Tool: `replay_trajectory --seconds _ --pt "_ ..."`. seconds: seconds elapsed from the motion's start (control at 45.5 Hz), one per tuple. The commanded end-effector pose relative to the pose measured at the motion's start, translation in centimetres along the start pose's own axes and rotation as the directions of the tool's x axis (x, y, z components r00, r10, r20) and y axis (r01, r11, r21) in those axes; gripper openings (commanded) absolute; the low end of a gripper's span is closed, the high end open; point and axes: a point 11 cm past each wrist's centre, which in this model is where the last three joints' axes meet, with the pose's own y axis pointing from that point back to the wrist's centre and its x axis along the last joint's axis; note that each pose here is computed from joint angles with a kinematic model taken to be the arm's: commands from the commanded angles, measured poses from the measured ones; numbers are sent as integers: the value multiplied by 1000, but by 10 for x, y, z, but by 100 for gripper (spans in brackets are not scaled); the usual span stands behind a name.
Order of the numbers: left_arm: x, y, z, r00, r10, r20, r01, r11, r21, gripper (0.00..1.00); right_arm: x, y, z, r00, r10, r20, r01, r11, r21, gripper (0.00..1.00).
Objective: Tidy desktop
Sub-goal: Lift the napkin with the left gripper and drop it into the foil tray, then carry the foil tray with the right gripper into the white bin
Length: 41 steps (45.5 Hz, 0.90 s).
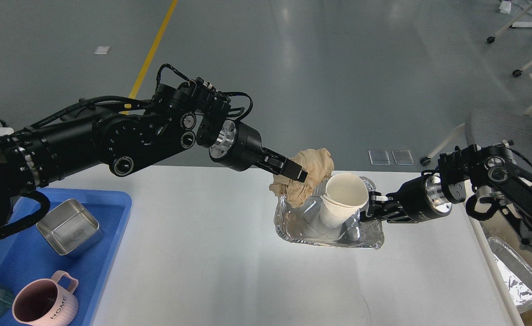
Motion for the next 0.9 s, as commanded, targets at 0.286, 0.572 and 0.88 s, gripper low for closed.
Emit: replay_trajectory --seconds 0.286,0.572,0.88 --pt "1 -3 6 1000 2 -12 -2 1000 -25 82 3 4 2 1000 12 4 -12 1000 -2 0" --pt "23 13 15 989 94 -116 -106 989 -104 88 9 8 7 999 34 31 -34 999 0 0" --pt "70 57 -12 844 421 -333 -477 872 -108 91 35 27 43 975 125 182 -122 992 -27 0"
